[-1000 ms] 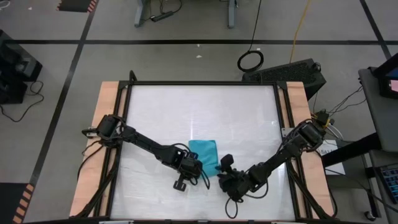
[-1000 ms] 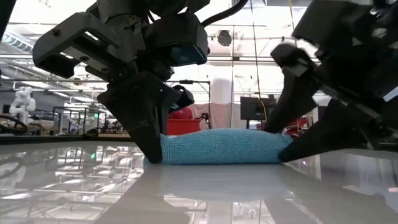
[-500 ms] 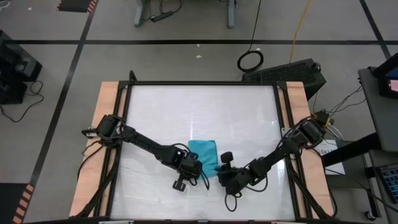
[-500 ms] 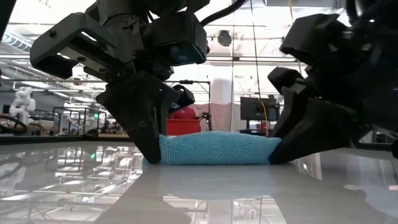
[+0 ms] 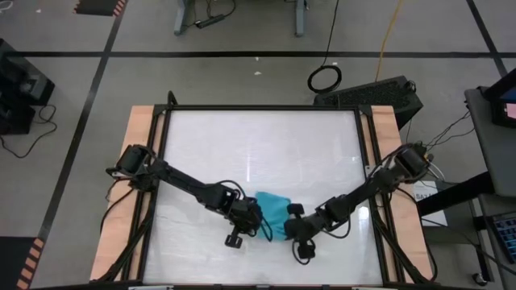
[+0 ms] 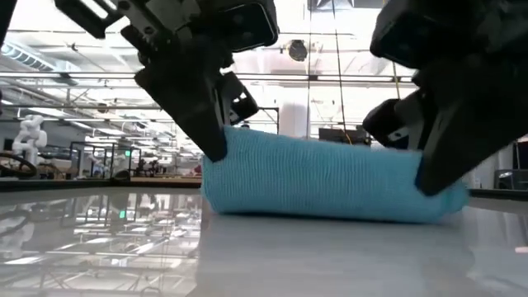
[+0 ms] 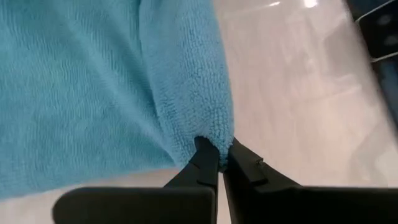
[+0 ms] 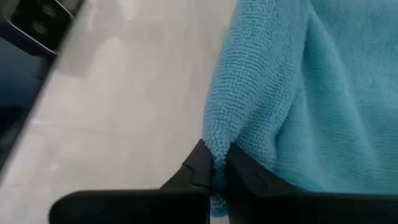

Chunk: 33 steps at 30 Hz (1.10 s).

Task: Roll towel into tight, uniform cylinder
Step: Roll the blue microfiber towel

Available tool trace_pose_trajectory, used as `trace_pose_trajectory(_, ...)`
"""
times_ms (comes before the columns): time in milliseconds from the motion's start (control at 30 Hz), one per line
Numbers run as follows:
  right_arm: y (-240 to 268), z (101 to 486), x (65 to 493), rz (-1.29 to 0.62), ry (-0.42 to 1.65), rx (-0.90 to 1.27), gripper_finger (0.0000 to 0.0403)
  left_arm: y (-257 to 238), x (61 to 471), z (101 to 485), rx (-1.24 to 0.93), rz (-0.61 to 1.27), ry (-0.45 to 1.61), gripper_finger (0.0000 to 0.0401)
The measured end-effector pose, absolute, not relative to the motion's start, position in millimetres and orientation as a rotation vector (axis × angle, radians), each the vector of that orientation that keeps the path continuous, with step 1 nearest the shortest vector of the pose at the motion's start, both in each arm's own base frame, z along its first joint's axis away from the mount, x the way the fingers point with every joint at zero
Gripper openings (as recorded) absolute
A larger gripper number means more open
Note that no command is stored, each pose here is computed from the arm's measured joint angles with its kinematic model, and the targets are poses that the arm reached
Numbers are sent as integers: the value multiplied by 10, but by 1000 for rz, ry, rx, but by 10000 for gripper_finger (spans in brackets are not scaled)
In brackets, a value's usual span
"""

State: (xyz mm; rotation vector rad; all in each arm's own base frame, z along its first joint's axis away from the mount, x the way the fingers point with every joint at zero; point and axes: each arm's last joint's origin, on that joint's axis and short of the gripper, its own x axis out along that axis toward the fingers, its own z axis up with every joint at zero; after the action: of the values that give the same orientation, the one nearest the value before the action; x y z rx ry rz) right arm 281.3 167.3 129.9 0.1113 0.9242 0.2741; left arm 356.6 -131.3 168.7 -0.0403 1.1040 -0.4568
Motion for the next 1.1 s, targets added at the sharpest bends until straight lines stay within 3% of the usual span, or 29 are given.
trace_pose_trajectory(300, 1538, 1320, 2884, 281, 1000, 361, 10, -1304, 3612, 1534, -169, -450, 1165, 11)
trace_pose_trajectory(700, 1414, 1246, 2861, 242, 1065, 510, 12, -1278, 3657, 1463, -219, -443, 1172, 11)
trace_pose_trajectory(967, 1395, 1199, 2816, 192, 1067, 516, 52, -1203, 3682, 1457, -241, -427, 1171, 11)
trace_pose_trajectory(1100, 1388, 1190, 2805, 187, 1079, 512, 68, -1195, 3663, 1442, -195, -413, 1183, 39)
